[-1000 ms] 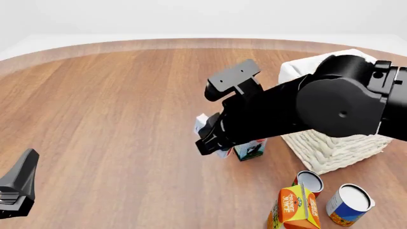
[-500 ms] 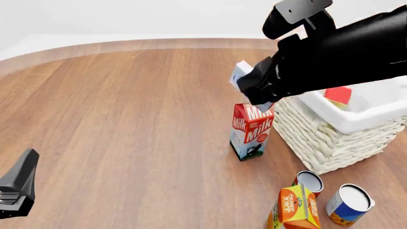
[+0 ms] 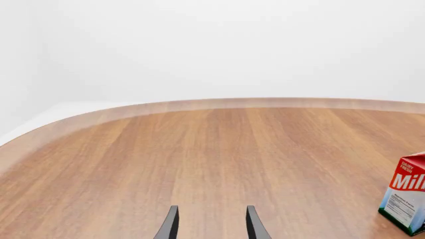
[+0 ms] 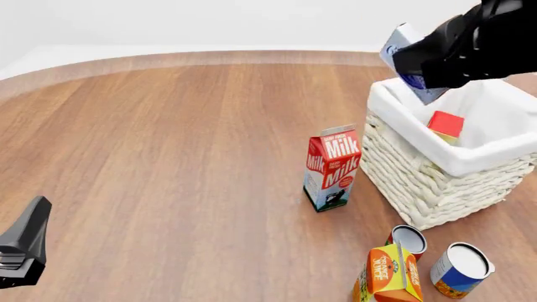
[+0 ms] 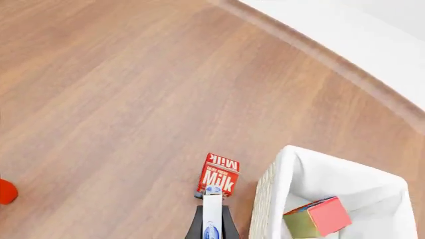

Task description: Pick up the cream cheese box and the butter, and put them in the basket.

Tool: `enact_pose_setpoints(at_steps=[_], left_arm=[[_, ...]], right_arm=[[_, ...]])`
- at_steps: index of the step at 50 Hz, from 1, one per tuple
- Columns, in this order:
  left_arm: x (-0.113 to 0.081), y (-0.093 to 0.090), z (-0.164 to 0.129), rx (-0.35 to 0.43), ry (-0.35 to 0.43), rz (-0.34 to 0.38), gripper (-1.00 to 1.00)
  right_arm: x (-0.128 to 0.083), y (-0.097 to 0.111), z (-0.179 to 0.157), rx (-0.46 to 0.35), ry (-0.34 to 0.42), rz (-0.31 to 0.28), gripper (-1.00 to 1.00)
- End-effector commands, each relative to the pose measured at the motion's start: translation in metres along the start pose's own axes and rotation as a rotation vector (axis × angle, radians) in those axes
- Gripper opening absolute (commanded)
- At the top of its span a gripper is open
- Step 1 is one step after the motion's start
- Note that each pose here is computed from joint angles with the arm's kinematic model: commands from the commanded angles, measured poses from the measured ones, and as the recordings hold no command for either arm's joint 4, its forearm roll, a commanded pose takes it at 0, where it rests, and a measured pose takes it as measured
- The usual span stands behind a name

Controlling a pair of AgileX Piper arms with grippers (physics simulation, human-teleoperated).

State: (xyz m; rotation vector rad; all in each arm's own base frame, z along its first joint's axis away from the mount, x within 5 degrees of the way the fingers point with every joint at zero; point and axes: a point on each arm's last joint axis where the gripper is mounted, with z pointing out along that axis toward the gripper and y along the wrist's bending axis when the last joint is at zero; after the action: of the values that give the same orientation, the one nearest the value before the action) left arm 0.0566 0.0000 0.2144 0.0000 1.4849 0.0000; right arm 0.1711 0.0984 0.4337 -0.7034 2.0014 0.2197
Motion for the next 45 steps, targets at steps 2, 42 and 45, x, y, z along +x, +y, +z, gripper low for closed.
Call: enact_pose_setpoints(at_steps=[2, 42, 45], left_arm=[[0.0, 0.0, 0.0, 0.0, 0.0, 0.0, 1.0], [0.0, 0.0, 0.0, 0.0, 0.0, 0.0, 1.0], [0.0, 0.0, 0.0, 0.0, 0.0, 0.0, 1.0]], right_arm=[[0.009, -0.018, -0.028, 0.106, -0.031, 0.037, -1.0], [0.021, -0.042, -0.038, 0.255, -0.071, 0.186, -1.0], [0.019, -0.043, -0.036, 0.253, -0.07, 0.182, -1.0]])
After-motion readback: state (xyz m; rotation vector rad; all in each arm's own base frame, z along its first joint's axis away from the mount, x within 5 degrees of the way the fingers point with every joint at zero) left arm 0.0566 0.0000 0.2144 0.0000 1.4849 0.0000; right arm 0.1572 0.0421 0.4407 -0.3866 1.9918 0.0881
